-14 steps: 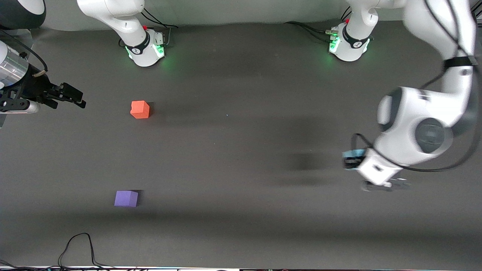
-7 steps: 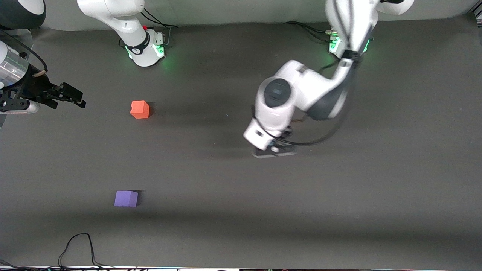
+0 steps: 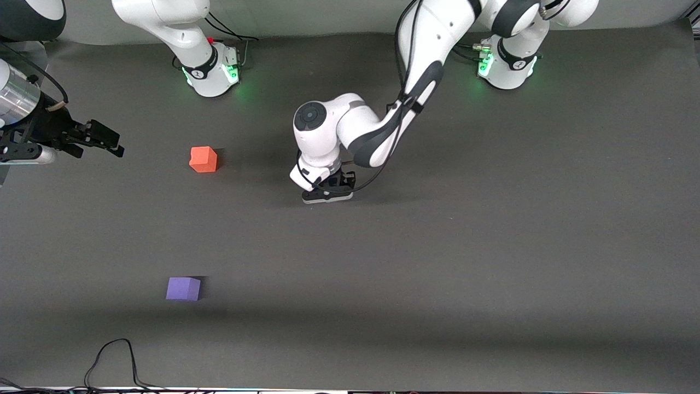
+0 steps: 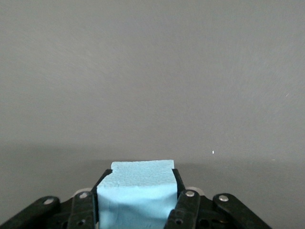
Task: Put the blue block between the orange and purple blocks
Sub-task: 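Set the blue block down mid-table and open the left gripper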
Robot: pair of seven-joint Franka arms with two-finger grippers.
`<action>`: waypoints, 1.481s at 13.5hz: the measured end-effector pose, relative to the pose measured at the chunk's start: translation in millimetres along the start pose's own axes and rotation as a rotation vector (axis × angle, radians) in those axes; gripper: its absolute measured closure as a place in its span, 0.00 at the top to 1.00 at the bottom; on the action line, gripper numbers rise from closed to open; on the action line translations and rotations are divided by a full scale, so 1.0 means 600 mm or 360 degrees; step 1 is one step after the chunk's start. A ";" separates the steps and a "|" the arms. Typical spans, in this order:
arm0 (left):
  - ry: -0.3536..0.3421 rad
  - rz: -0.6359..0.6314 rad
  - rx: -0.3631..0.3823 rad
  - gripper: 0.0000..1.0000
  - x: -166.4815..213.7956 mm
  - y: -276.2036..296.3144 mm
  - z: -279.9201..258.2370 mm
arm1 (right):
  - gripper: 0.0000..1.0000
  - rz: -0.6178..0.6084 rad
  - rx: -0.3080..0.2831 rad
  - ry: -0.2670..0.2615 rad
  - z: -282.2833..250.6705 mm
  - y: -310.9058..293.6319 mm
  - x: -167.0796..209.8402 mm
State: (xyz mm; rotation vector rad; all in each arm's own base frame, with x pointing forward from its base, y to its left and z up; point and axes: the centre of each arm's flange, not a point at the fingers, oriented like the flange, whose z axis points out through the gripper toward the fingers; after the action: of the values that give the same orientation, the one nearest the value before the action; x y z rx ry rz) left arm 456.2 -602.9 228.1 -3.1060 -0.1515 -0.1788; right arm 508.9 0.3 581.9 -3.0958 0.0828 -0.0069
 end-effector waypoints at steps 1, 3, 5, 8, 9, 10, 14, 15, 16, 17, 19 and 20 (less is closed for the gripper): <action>-0.0001 0.0004 -0.0002 0.53 -0.006 0.003 0.023 | 1.00 0.0000 0.0000 0.0000 0.000 0.000 0.000; 0.0002 0.0001 -0.0003 0.53 -0.005 0.004 0.041 | 1.00 0.0000 0.0000 0.0000 0.000 0.000 0.000; 0.0010 -0.0002 -0.0009 0.53 -0.002 0.003 0.042 | 1.00 0.0001 0.0000 0.0000 0.000 0.001 0.000; 0.0010 -0.0003 -0.0002 0.53 -0.001 0.001 0.051 | 1.00 0.0002 0.0000 -0.0001 0.000 0.001 0.000; 0.0008 -0.0003 0.0002 0.55 -0.002 0.001 0.056 | 1.00 0.0002 0.0000 -0.0002 0.001 0.001 0.000; 0.0009 -0.0002 0.0001 0.58 -0.002 0.001 0.059 | 1.00 0.0002 0.0000 -0.0002 0.001 0.001 0.000; 0.0056 -0.0031 -0.0046 1.00 0.028 0.003 0.019 | 1.00 -0.0001 0.0000 0.0000 0.000 -0.001 0.000; 0.0065 -0.0056 -0.0053 1.00 0.051 -0.004 -0.015 | 1.00 -0.0007 -0.0001 0.0005 -0.002 -0.003 0.000; 0.0056 -0.0085 -0.0060 1.00 0.081 -0.021 -0.057 | 1.00 -0.0022 -0.0003 0.0010 -0.004 -0.011 0.000; 0.0021 -0.0104 -0.0085 1.00 0.115 -0.045 -0.101 | 1.00 -0.0050 -0.0006 0.0015 -0.006 -0.027 0.000; -0.0087 -0.0127 -0.0157 1.00 0.209 -0.130 -0.185 | 1.00 -0.0146 -0.0019 0.0027 -0.007 -0.083 0.003; -0.0154 -0.0114 -0.0177 1.00 0.264 -0.197 -0.217 | 1.00 -0.0200 -0.0024 0.0023 0.000 -0.116 0.009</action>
State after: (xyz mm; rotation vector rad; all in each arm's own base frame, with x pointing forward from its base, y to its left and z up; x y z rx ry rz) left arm 586.4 -474.1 378.1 -3.2234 -0.2643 -0.0398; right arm 517.9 69.2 585.2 -3.1105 -0.1118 -0.0327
